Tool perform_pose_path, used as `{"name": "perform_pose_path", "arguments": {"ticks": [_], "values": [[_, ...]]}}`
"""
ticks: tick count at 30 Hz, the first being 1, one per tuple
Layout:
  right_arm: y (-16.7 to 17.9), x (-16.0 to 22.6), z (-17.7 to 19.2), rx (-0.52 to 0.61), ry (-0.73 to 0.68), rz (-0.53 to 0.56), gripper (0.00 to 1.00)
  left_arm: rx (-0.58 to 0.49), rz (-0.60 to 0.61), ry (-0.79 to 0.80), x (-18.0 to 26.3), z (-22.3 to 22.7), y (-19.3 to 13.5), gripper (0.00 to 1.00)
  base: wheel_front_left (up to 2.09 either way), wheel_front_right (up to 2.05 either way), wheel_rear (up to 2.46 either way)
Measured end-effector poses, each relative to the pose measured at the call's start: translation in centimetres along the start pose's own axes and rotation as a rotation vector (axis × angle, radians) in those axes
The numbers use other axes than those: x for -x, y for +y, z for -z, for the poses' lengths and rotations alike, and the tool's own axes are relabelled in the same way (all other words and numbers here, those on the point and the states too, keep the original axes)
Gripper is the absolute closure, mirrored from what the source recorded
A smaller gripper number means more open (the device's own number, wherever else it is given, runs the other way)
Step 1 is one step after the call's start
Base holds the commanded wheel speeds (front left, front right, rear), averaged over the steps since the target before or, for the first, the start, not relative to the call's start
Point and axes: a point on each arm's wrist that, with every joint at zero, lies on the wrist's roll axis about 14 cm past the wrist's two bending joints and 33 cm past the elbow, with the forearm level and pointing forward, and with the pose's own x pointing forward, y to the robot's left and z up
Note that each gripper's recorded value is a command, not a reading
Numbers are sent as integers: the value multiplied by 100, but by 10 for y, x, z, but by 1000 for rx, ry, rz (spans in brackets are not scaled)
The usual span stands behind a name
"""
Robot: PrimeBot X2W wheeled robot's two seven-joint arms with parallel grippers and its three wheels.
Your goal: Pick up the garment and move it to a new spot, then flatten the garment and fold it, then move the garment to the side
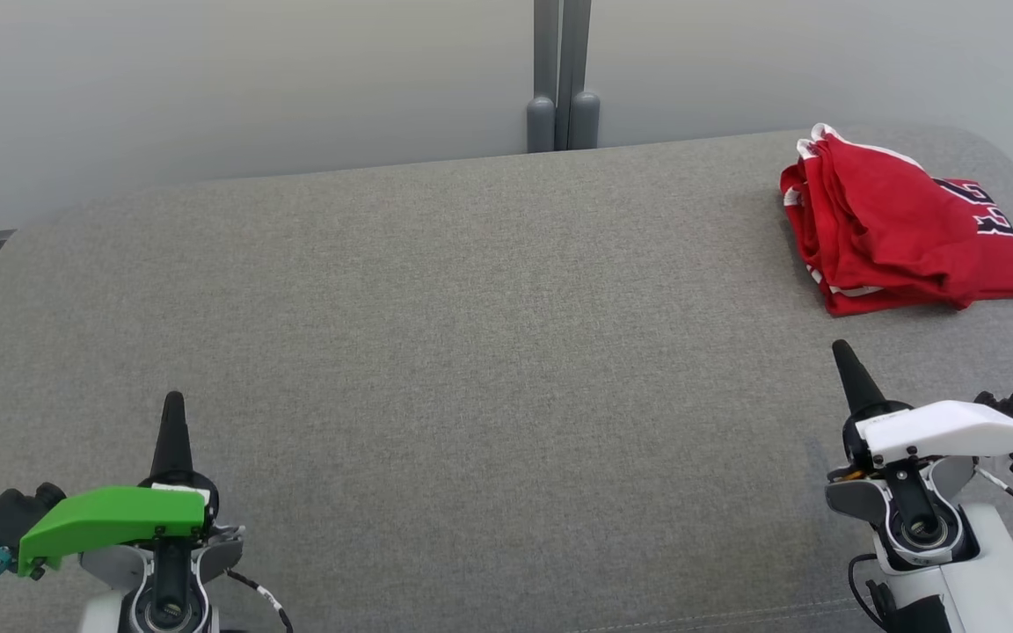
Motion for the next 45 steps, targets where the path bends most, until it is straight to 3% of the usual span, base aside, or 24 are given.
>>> {"name": "perform_pose_path", "arguments": {"ticks": [45], "values": [[17, -23, -4, -375, 38, -49, 100, 374, 38, 13, -25, -4, -19, 100, 0, 0, 0]]}}
